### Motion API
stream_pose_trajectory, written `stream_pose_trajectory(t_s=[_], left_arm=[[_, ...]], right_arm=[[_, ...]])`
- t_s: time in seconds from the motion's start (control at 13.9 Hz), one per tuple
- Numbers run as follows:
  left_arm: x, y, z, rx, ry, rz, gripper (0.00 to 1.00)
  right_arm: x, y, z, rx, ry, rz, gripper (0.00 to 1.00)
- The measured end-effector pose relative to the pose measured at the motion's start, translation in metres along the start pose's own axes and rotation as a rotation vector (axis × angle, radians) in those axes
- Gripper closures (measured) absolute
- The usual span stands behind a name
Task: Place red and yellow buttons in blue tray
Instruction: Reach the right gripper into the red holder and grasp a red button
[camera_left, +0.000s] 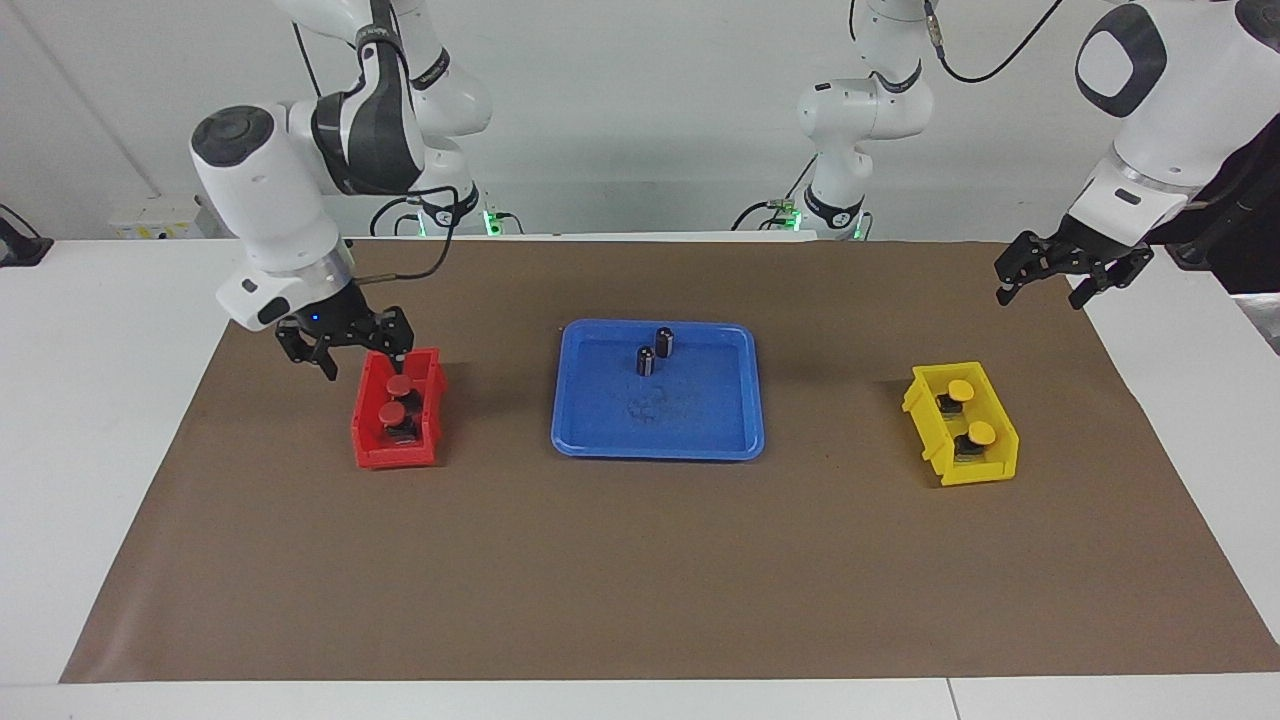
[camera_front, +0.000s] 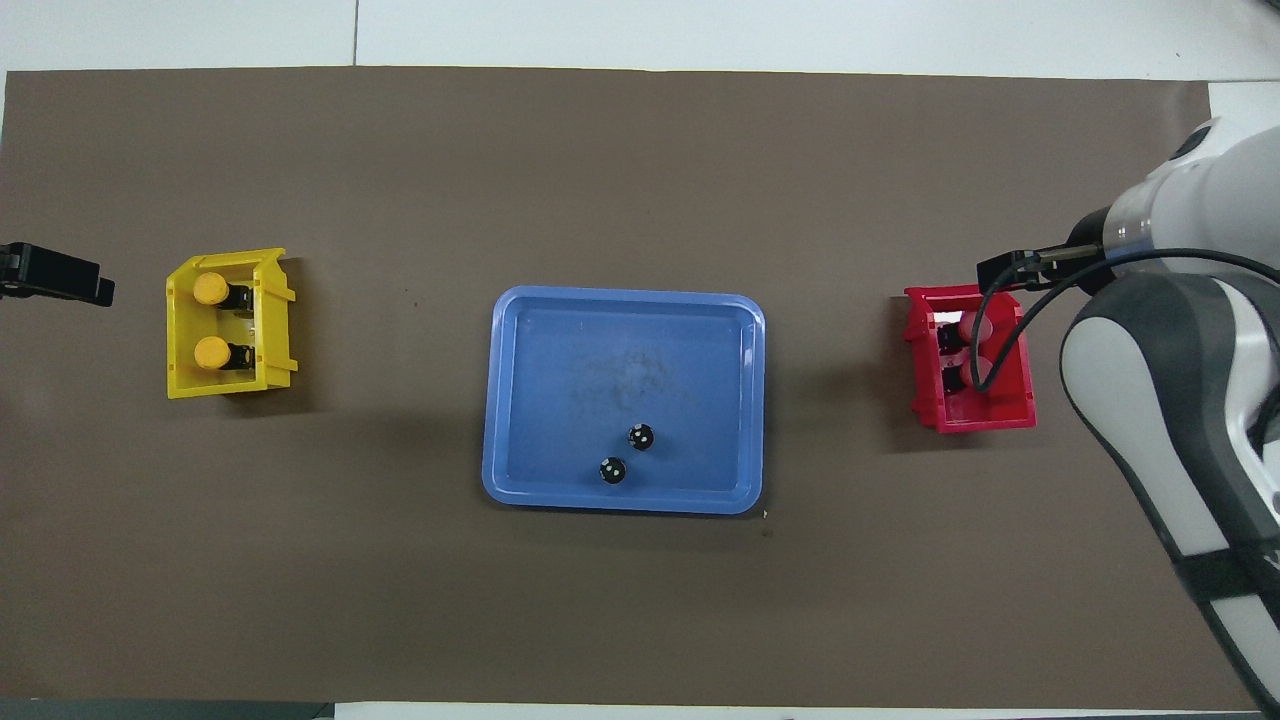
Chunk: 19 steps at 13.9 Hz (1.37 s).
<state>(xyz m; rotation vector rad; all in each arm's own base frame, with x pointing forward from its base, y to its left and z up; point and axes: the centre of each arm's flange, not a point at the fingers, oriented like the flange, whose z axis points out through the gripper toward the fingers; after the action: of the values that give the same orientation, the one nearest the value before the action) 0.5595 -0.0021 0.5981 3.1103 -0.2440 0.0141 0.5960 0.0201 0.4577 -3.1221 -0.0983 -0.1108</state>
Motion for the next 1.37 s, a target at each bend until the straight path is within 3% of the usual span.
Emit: stream_pose_trajectory(t_s=[0.14,0.29,0.58,1.23,1.37], left_arm=[[0.000,0.000,0.000,0.000,0.000,0.000,0.00],[0.000,0.000,0.000,0.000,-0.001,0.000,0.00],[0.000,0.000,0.000,0.000,-0.001,0.000,0.00],[0.000,0.000,0.000,0.000,-0.001,0.000,0.00],[0.000,0.000,0.000,0.000,-0.001,0.000,0.00]], right_arm=[[0.005,0.002,0.027,0.003,0.007,0.004,0.25],[-0.003,0.003,0.054,0.003,0.005,0.006,0.29],[-0.020,0.006,0.086,0.003,-0.020,0.013,0.30],[-0.039,0.008,0.116,0.001,-0.012,0.015,0.39],[-0.041,0.009,0.116,0.001,-0.012,0.011,0.58]])
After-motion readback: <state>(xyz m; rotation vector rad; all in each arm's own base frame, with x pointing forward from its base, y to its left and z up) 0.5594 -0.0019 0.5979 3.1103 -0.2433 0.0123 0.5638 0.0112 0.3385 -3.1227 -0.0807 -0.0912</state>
